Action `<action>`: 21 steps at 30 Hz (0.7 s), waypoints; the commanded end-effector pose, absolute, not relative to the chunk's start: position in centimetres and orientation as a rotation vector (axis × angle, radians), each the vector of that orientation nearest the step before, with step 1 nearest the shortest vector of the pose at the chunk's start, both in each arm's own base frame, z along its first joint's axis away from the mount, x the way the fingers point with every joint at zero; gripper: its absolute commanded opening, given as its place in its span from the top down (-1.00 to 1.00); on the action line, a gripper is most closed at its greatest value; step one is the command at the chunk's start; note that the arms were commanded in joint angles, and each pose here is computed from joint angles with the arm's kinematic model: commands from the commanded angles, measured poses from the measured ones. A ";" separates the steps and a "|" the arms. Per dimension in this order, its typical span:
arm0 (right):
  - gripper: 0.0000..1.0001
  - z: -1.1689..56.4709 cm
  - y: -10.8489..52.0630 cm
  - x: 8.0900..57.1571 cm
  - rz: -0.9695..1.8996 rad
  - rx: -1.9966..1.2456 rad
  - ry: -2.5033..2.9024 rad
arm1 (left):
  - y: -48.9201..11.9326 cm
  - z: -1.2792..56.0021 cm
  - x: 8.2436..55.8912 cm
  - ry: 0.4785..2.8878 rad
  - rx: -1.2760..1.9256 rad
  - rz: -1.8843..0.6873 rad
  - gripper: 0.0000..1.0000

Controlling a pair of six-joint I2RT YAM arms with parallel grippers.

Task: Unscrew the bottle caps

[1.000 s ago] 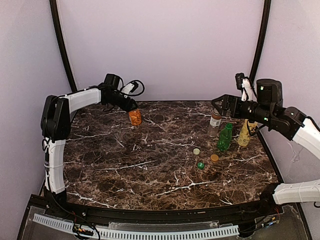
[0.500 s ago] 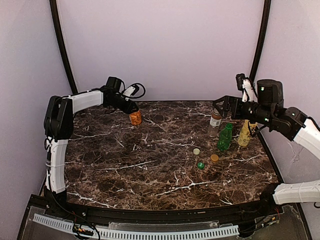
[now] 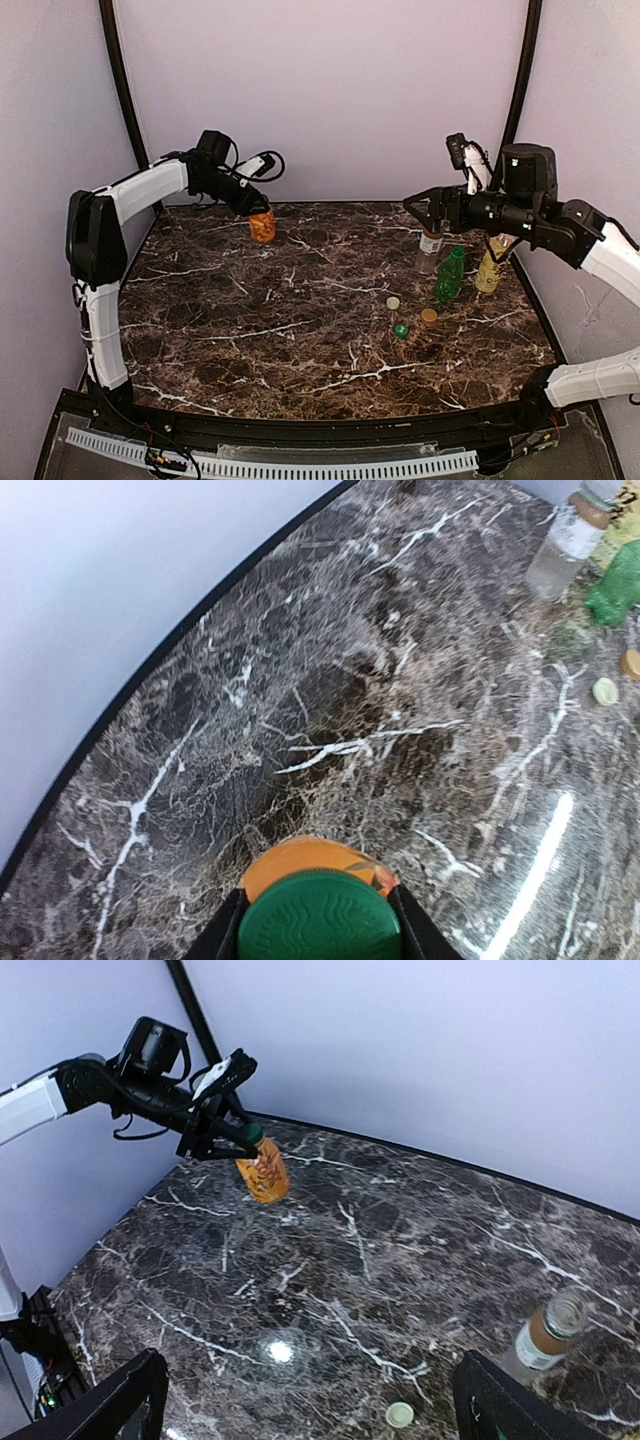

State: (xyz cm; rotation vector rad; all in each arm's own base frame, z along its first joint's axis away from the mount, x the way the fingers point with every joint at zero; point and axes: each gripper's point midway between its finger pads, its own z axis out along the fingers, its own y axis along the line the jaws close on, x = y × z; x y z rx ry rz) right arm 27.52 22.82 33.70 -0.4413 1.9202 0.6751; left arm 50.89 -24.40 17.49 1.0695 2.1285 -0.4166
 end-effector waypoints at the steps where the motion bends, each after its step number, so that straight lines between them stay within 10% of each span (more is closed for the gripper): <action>1: -0.97 36.2 28.7 25.8 0.724 -0.745 1.736 | -24.2 29.0 42.8 1.919 1.249 -0.472 0.99; 21: -0.97 37.3 54.2 19.4 1.005 -1.240 1.170 | -21.0 39.8 19.7 1.687 1.452 -0.729 0.99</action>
